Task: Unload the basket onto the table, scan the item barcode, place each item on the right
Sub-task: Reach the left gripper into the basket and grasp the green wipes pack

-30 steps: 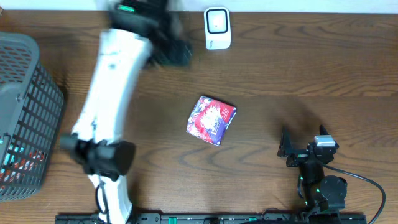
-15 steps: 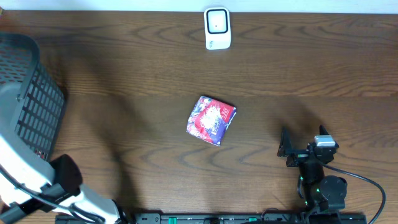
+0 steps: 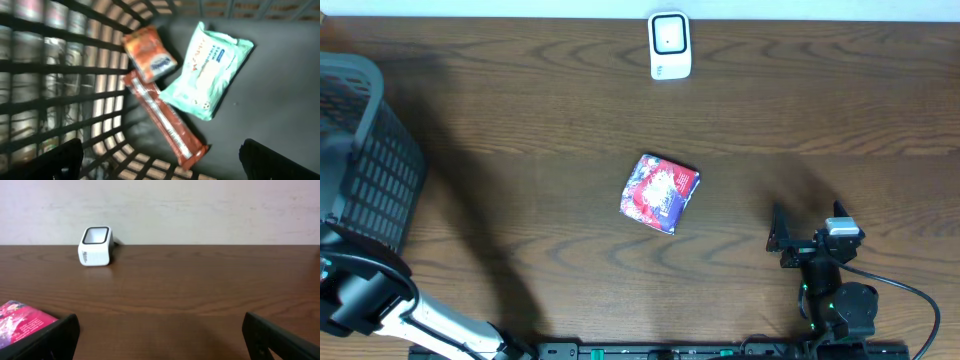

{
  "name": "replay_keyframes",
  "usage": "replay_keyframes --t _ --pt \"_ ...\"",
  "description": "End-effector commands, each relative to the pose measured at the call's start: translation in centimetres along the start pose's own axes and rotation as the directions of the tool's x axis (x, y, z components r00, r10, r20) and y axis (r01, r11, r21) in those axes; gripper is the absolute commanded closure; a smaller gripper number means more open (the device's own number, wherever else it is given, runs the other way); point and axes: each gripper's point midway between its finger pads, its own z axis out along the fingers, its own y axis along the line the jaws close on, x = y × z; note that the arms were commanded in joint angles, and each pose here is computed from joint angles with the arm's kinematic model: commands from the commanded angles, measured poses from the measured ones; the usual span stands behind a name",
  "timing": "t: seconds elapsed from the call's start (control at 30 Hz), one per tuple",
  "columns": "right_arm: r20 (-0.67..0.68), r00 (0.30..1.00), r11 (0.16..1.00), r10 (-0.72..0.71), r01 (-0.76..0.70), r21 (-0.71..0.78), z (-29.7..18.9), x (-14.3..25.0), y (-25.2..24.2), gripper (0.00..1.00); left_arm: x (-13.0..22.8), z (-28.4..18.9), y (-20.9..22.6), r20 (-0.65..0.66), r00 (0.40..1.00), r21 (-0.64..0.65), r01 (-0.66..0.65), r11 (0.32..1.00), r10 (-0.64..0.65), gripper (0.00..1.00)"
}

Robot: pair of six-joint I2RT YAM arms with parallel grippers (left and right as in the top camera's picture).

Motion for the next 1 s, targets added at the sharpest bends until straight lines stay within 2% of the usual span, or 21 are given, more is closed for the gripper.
replay_keyframes --t 0.0,0.27,0.5,0.7,0.97 --pt "-0.001 1.0 1.0 0.013 -0.013 0.001 0.0 0.1 -0.1 0.01 1.2 2.6 -1.5 -0.065 0.995 0.031 -0.078 0.997 0.079 0.0" --pt "-0.001 1.0 1.0 0.013 -0.013 0.001 0.0 0.1 -0.1 0.01 2.3 7.1 -4.7 -0.06 0.992 0.089 -0.105 0.99 0.11 0.0" --pt "-0.001 1.0 1.0 0.013 -0.013 0.001 0.0 0.1 -0.1 0.01 3.5 10.4 -5.2 -0.056 0.988 0.087 -0.138 0.987 0.143 0.0" --pt "-0.001 1.0 1.0 0.013 -0.013 0.001 0.0 0.1 -0.1 0.01 4.2 12.0 -4.8 -0.066 0.989 0.076 -0.13 0.989 0.135 0.0" --pt "-0.001 1.0 1.0 0.013 -0.013 0.001 0.0 0.1 -0.1 0.01 2.8 12.7 -5.1 -0.012 0.989 0.1 -0.143 0.985 0.145 0.0"
